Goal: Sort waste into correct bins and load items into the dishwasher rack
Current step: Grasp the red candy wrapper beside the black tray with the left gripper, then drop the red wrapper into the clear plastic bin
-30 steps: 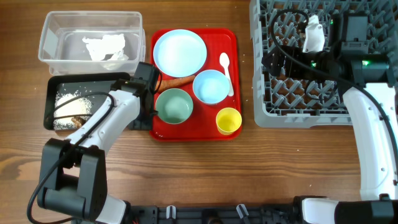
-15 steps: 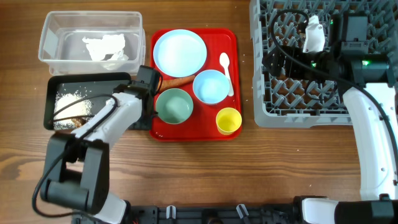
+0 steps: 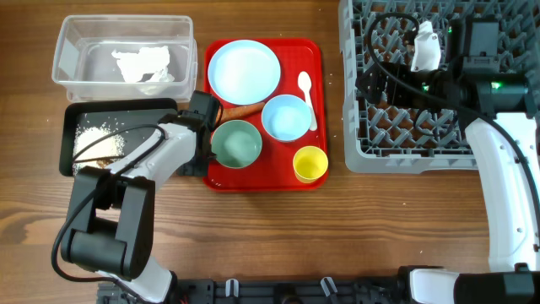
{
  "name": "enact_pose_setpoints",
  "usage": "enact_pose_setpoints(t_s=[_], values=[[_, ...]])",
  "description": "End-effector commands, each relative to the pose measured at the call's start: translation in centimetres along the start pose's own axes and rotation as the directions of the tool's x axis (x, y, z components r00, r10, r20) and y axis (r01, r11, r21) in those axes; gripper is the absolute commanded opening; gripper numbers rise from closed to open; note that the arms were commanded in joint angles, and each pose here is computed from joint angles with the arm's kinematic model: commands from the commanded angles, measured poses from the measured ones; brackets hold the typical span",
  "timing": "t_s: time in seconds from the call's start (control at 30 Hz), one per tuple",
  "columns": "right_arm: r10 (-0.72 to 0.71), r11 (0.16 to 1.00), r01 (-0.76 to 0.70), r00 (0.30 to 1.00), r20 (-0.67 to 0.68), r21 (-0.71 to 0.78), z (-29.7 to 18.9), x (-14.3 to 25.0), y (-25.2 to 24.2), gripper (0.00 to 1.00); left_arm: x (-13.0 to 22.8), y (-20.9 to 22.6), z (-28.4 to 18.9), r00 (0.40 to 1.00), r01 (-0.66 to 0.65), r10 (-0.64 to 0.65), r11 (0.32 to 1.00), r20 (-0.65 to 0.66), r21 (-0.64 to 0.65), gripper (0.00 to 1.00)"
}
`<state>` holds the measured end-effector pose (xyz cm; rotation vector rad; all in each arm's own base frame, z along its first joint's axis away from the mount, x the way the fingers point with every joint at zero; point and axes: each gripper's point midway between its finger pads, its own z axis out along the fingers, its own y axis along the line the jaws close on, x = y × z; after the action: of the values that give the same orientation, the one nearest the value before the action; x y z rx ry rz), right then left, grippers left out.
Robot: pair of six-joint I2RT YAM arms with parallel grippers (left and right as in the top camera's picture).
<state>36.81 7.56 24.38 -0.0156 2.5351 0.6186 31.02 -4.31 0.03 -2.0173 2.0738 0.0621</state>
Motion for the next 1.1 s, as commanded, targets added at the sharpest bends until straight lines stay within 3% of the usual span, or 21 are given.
enact_pose_setpoints(t_s=[0.0,0.03,0.27,0.47,0.7,0.87,0.97,1.07], values=[[-0.007,1.000,0.008,1.000,-0.016,0.013,0.5,0.3,-0.5,1.00,-0.3,0.6,0.5,1.000,-0.003,0.003,1.000,0.008,-0.024,0.09],[-0.008,1.000,0.008,1.000,-0.016,0.013,0.5,0.3,-0.5,1.00,-0.3,0.7,0.5,1.000,-0.003,0.003,1.000,0.008,-0.027,0.04],[-0.008,1.000,0.008,1.000,-0.016,0.013,0.5,0.3,-0.5,1.00,-0.4,0.5,-0.4,0.988,-0.157,0.157,0.988,0.002,-0.007,0.04],[-0.010,1.000,0.010,1.000,-0.013,0.013,0.5,0.2,-0.5,1.00,-0.9,-2.2,-4.7,0.969,-0.243,0.245,0.956,0.010,0.165,0.04],[-0.011,1.000,0.011,1.000,-0.010,0.012,0.5,0.1,-0.5,1.00,-2.0,-5.0,-11.8,0.946,-0.318,0.318,0.860,0.068,0.399,0.04],[-0.011,1.000,0.011,1.000,-0.010,0.012,0.5,0.1,-0.5,1.00,-2.3,-7.8,-16.3,0.922,-0.377,0.358,0.742,0.148,0.554,0.04],[-0.011,1.000,0.011,1.000,-0.011,0.012,0.5,0.1,-0.5,0.99,-2.8,-9.8,-19.2,0.899,-0.430,0.380,0.668,0.219,0.608,0.04],[-0.011,1.000,0.011,1.000,-0.011,0.012,0.5,0.1,-0.5,1.00,-4.4,-11.3,-21.0,0.895,-0.445,0.342,0.636,0.286,0.630,0.04]])
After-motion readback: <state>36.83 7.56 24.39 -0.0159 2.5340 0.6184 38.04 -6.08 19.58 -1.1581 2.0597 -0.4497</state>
